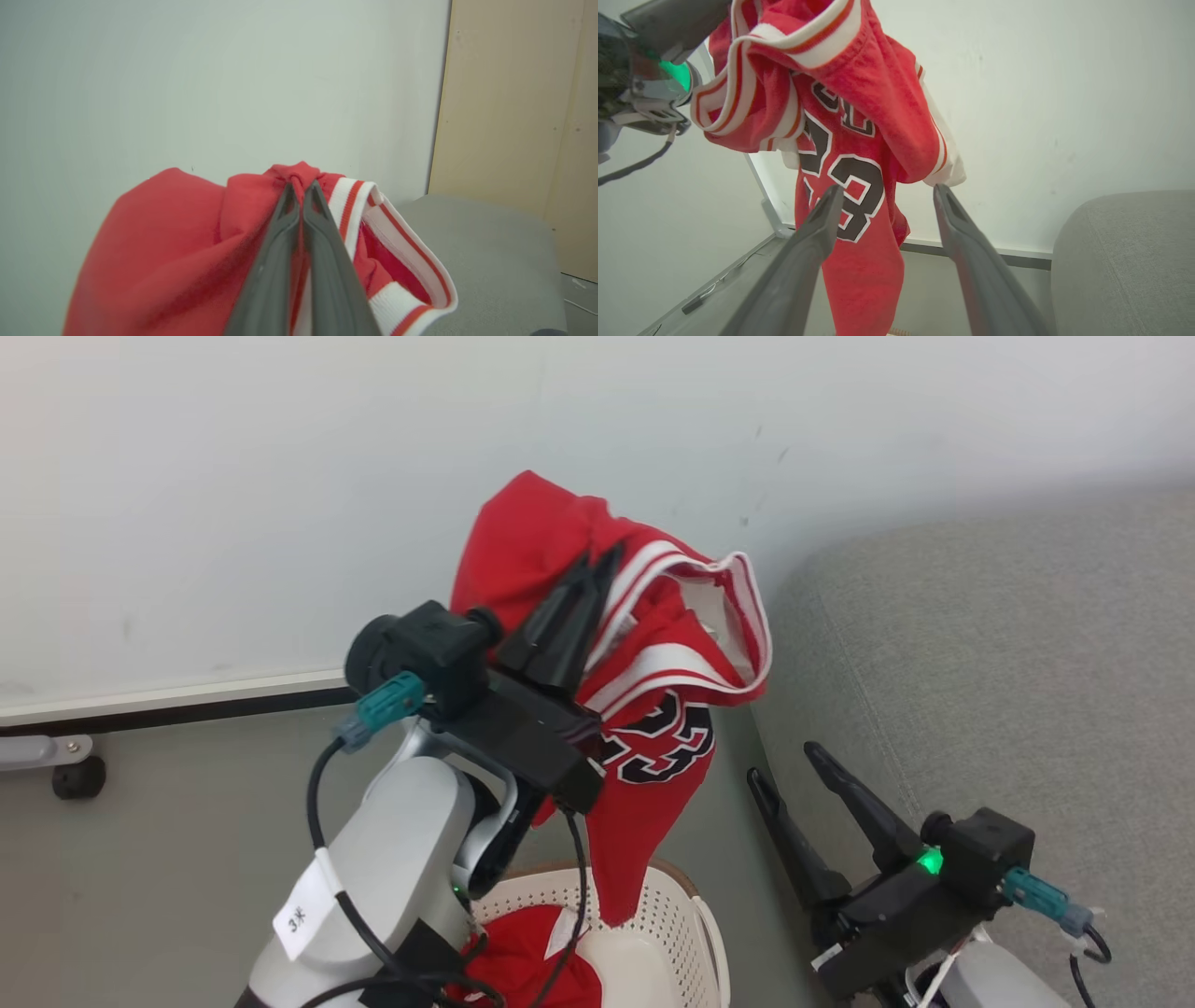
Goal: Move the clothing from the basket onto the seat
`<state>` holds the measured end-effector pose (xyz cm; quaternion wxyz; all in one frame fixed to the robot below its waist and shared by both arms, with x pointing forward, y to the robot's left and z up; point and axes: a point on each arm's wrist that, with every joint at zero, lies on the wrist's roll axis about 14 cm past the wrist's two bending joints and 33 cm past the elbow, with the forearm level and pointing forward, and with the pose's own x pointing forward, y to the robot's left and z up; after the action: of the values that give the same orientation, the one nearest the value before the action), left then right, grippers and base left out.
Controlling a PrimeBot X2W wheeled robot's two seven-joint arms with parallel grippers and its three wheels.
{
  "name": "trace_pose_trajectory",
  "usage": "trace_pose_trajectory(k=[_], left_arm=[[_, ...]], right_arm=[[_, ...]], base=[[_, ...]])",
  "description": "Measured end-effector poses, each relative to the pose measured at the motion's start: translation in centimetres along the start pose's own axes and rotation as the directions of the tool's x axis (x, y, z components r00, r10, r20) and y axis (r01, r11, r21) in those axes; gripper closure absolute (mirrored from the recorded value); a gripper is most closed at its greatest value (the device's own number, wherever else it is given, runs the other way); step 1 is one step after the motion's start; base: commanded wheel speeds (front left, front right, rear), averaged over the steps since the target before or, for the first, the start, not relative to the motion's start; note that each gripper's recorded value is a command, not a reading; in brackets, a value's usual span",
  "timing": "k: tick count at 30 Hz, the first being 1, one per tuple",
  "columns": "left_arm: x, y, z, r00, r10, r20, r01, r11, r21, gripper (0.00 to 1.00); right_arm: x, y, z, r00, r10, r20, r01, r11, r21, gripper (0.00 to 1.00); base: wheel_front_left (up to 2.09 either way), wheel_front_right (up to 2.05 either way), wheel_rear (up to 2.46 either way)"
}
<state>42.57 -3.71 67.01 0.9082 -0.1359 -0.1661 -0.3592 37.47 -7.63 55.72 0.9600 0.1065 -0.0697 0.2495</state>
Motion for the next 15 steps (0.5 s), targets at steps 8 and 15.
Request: trace_pose_trajectory(k=[8, 15], left_arm=[[-0.2, -1.5, 0.5, 0.999, -0.048, -0.011, 0.048, 0.999, -0.017, 1.00], [-0.6, -2.6, 0.9, 0.996, -0.083, -0.024, 0.083, 0.997, -0.011, 1.00]], right_arm=[[2.3, 0.7, -2.0, 0.993, 0.060, -0.103, -0.065, 0.997, -0.048, 0.00], [3.7, 3.9, -4.8, 0.957, 0.181, -0.225, -0.198, 0.979, -0.055, 0.00]], base=[[0.00, 0.00, 0.00], [0.00, 0.00, 0.00]])
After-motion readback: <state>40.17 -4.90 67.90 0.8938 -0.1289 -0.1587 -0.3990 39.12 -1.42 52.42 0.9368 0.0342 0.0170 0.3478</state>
